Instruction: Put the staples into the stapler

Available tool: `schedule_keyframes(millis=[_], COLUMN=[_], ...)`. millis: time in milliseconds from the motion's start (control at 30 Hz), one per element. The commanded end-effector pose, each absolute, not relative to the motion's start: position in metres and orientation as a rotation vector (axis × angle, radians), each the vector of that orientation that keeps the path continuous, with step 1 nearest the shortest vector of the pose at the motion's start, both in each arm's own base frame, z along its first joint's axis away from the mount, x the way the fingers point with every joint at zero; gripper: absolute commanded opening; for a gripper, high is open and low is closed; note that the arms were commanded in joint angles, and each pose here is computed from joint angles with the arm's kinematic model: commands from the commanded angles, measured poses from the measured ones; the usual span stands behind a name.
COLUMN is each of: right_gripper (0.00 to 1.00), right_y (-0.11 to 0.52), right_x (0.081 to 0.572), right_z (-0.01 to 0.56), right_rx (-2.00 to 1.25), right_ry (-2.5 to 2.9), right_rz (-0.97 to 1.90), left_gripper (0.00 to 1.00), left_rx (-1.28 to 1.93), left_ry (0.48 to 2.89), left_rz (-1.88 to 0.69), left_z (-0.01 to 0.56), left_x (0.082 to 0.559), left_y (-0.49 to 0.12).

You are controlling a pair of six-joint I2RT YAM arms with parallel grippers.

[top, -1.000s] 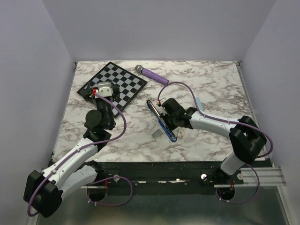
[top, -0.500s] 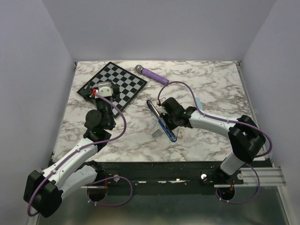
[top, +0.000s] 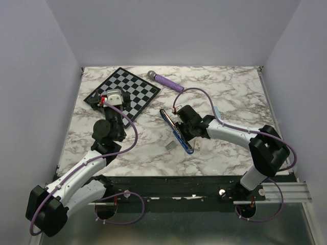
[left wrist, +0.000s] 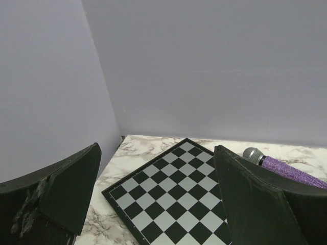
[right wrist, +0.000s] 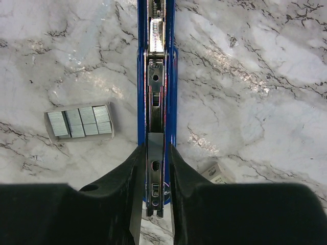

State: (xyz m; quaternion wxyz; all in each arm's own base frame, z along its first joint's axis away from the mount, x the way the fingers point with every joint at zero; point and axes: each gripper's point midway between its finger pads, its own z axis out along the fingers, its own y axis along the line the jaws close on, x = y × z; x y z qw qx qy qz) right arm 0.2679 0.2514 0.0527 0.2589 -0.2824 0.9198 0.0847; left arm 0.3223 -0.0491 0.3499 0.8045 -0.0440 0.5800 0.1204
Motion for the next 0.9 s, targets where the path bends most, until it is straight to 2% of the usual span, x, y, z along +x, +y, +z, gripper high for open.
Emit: schedule_keyframes(millis=[0,133,867], right_gripper=[0.32,0.35,0.36], right_y=[0.253,0.253,0.253], right_x=[0.274,0.277,0.294], right_z=[0.061,0.064,0.049], right_rx=[-0.747,-0.740,-0.714], right_ry=[2.495,2.485,2.546], right_rz=[0.228,0.230,0.146], left_gripper=[0.99,0.99,0.99], left_rx=[-0.098,-0.096,-0.091], left_ry=[1.228,1.229,1.230], left_rz=[0.245,0.247,0.239], left_z=[0.352,0.352,0.352], left_x=[0.321,0.321,0.322], left_y=[-0.048,-0.048,-0.050])
